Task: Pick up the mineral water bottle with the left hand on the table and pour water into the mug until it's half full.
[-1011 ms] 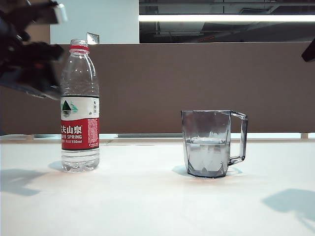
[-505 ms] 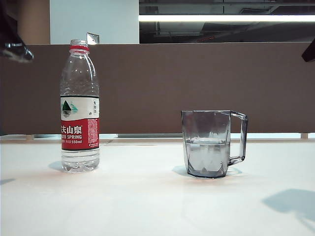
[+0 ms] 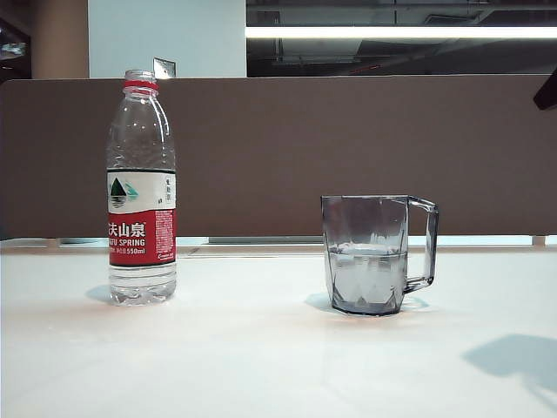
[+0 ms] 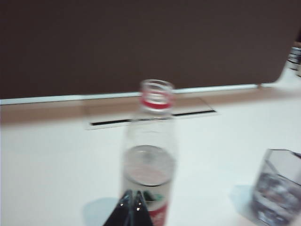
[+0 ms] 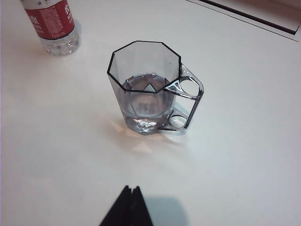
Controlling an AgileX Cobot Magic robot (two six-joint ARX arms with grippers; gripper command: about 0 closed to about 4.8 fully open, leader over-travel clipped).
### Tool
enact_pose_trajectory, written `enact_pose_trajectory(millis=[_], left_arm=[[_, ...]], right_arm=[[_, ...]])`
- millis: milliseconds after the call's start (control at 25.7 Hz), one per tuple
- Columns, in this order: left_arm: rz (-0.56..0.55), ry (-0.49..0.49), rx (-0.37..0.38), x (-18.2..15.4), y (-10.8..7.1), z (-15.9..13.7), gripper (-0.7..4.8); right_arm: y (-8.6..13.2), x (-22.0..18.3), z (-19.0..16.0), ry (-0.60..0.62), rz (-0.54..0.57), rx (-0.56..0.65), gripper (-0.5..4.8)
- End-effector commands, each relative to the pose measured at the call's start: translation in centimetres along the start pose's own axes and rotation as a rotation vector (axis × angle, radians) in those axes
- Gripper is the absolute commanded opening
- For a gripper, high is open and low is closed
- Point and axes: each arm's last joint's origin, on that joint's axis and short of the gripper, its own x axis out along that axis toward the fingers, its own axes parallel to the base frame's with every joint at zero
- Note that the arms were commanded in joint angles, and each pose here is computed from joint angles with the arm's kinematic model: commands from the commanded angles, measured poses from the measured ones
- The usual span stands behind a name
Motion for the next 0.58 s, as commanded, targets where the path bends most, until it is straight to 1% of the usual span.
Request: enact_pose_trajectory(millis=[39, 117, 233, 428, 505, 544, 583], left_arm=[[0.079, -0.047, 0.002, -0.6, 0.9, 0.0, -0.06], [0.137, -0.069, 0.007, -1.0, 1.6, -0.2, -0.06], [0.235, -0.075, 0.034, -1.6, 2.6, -1.2, -0.06], [0.324, -0.125, 0.041, -2.8, 3.4, -2.5, -0.06], [0.359, -0.122, 0.078, -3.2, 3.6, -2.9, -0.06], [0.379, -0.105, 0.110, -3.1, 3.8, -3.1, -0.06], [0.386, -0.102, 0.122, -3.1, 3.9, -3.2, -0.06]], right_arm=[[0.0, -0.1, 0.2, -0.021, -0.002, -0.004, -0.04], [0.0, -0.1, 0.2, -0.021, -0.002, -0.003, -0.04], [0.0, -0.1, 0.2, -0.021, -0.002, -0.004, -0.05], [0.0, -0.1, 0.2, -0.021, -0.002, -0.003, -0.04], [0.0, -0.1, 0.2, -0.021, -0.002, -0.003, -0.04], [0.0, -0.1, 0.2, -0.021, -0.002, -0.003, -0.04], [0.0, -0.1, 0.2, -0.021, -0.002, -0.003, -0.04]])
